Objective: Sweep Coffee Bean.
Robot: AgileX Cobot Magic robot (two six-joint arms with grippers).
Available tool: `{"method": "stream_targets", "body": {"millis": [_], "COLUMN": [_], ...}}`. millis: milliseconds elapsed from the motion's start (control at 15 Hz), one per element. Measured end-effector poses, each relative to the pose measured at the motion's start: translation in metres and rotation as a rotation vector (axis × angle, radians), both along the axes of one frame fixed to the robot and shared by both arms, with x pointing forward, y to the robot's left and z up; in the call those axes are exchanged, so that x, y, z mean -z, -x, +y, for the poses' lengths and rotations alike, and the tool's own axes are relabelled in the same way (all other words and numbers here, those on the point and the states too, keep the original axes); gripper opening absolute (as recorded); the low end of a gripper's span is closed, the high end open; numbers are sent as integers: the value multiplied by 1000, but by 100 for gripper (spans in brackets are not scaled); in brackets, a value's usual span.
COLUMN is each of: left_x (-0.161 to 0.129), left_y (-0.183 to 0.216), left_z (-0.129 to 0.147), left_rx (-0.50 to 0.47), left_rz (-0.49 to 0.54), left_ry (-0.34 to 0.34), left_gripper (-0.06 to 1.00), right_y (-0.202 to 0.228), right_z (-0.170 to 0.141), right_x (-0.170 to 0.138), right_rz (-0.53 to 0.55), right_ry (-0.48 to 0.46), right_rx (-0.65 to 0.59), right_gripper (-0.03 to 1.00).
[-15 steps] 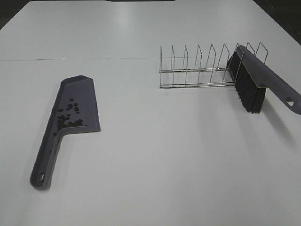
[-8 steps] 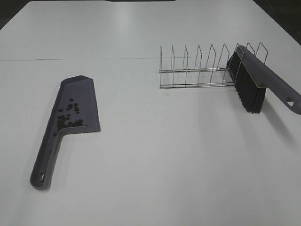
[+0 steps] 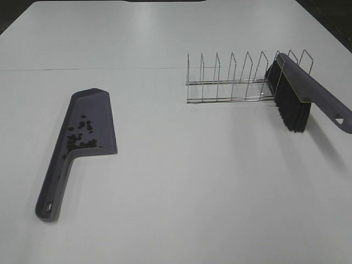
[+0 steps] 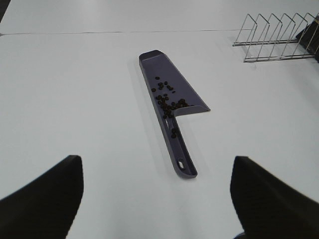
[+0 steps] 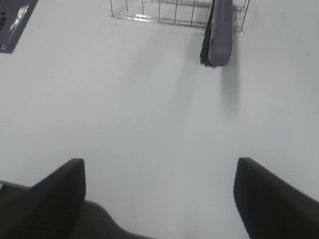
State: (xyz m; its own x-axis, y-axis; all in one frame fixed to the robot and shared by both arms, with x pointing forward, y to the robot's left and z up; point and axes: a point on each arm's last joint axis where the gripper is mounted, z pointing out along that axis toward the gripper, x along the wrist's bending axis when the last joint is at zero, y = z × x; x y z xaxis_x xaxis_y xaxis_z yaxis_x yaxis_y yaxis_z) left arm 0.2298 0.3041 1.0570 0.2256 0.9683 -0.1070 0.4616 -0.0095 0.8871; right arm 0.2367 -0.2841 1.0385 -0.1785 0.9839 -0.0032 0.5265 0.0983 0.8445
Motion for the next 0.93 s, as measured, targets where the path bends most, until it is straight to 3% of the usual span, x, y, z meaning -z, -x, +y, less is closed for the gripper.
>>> {"method": "stream_targets", "body": {"millis": [533, 933], "left_x": [0, 0], "left_y": [0, 1], "left_z": [0, -2], "left_rx": [-10, -249], "left_rz": [-1, -2], "left_ry": [-4, -10], "left_gripper": [74, 74], "right_y": [2, 2], "right_z": [0, 0], "right_x": [0, 0], "right_rz": [-17, -17], "right_ry": [7, 7], "right_rx": [-4, -4], "right_gripper": [72, 72]}}
